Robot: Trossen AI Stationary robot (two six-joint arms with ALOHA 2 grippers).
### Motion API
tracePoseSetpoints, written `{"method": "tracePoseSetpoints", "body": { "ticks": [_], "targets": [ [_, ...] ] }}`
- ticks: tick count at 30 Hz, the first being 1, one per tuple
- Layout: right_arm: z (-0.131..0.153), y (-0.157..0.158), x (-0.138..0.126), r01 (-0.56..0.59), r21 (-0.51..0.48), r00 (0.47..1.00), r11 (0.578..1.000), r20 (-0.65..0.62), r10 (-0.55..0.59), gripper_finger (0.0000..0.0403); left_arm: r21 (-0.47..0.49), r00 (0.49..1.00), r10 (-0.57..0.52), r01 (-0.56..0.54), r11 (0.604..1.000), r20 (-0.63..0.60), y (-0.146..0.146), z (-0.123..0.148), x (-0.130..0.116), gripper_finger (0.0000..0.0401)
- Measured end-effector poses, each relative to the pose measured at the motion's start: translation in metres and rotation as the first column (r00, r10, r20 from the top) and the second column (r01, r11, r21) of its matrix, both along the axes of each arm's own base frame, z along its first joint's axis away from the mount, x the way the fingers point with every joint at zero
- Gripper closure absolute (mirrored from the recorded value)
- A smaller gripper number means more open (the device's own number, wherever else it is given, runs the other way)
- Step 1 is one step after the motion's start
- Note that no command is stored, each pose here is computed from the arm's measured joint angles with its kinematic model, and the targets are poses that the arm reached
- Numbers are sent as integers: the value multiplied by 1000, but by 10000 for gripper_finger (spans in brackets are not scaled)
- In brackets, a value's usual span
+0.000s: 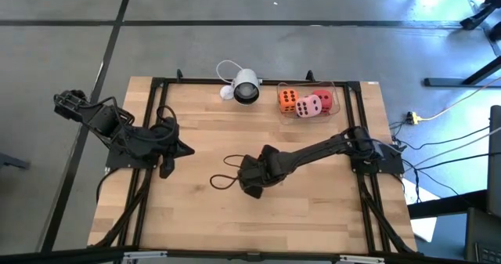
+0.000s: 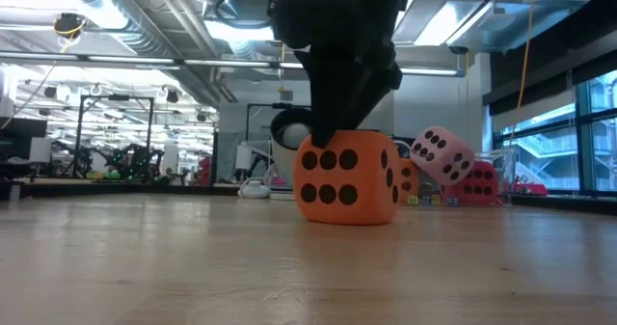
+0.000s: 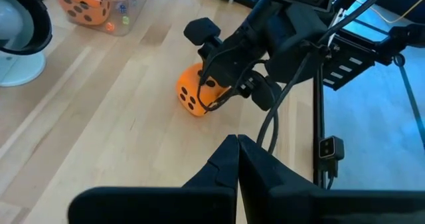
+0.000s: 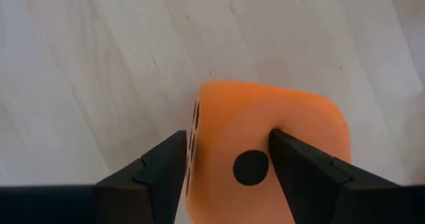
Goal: Pick & Place Dice
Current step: Put the large orange dice into the transparent container
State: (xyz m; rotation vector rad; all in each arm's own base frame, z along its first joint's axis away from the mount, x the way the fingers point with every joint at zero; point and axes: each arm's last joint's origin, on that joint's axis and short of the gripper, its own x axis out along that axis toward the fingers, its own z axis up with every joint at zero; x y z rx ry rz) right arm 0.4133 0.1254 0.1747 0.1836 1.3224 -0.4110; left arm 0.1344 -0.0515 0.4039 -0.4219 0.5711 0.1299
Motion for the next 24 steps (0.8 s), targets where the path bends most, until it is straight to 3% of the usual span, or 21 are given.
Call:
{"method": "tracePoseSetpoints", "body": {
  "ticks": [4, 11, 24],
  "targets": [
    [0, -1, 0, 28, -24, 1000, 999, 12, -28, 216, -1, 1000, -2, 2, 1000, -1, 0, 0, 0, 397],
    [0, -1, 0, 35, 0, 999, 999, 9, -35, 323, -1, 1000, -3, 3, 1000, -1, 0, 0, 0, 397],
    [0, -1, 2, 117, 33, 992, 993, 34, -118, 331, 7, 1000, -9, 9, 1000, 10, 1, 1, -3, 397]
  ]
}}
